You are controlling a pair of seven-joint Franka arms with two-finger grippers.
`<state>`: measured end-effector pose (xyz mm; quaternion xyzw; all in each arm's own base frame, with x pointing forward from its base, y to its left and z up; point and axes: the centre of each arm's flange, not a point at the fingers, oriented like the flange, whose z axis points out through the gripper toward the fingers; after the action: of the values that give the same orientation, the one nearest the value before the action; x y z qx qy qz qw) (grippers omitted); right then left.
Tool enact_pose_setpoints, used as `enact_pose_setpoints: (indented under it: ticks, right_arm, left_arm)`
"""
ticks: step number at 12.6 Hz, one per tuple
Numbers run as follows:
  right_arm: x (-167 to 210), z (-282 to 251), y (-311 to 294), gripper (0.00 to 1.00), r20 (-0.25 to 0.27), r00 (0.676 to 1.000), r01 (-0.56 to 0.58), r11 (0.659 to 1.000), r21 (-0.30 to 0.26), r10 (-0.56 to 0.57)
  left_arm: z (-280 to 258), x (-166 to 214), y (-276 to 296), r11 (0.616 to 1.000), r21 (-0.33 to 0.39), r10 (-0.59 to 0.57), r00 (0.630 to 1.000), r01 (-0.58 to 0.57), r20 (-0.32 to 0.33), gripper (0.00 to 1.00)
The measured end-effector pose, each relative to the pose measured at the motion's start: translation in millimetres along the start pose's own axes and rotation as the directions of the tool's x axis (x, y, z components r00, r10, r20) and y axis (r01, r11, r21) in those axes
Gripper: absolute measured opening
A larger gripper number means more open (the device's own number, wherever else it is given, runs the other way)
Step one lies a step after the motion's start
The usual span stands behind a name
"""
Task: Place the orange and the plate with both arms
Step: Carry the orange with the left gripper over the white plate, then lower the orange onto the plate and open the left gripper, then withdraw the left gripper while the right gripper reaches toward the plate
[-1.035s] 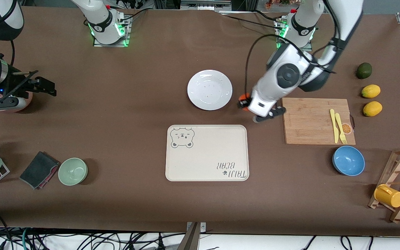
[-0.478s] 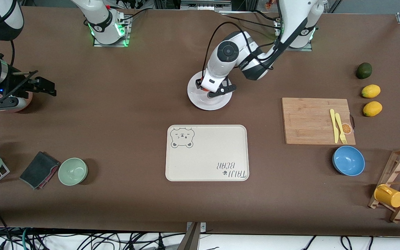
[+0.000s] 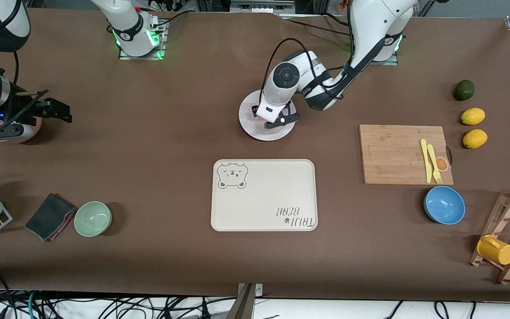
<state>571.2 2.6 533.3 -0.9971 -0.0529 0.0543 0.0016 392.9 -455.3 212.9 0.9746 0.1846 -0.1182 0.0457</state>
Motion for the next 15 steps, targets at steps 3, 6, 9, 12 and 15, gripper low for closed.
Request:
enact_pose_setpoints:
  ticks: [3, 6, 9, 12, 15]
  right_arm:
    - [1, 1, -3, 1.0, 0.002, 1.0, -0.001, 1.0, 0.029, 0.001]
    - [0, 4, -5, 1.0, 0.017, 1.0, 0.001, 0.999, 0.041, -0.001]
    - [-2, 8, -14, 1.0, 0.049, 0.999, 0.014, 0.998, 0.06, -0.017]
    - [-10, 28, -48, 1.0, 0.145, 0.989, 0.003, 0.98, 0.198, -0.032]
    - [-16, 69, -73, 1.0, 0.228, 0.973, -0.065, 0.917, 0.394, -0.029]
  left_arm:
    - [6, 3, -2, 1.0, 0.012, 0.02, 1.0, -0.02, -0.016, 0.77]
    - [0, 12, 0, 1.0, 0.011, 0.002, 1.0, -0.002, -0.025, 1.0]
    - [-52, 41, 15, 0.995, 0.084, -0.045, 0.998, 0.048, -0.036, 1.0]
    - [-122, 95, 7, 0.985, 0.088, -0.144, 0.987, 0.149, -0.064, 1.0]
    - [-181, 169, -57, 0.974, 0.105, -0.193, 0.978, 0.2, -0.079, 1.0]
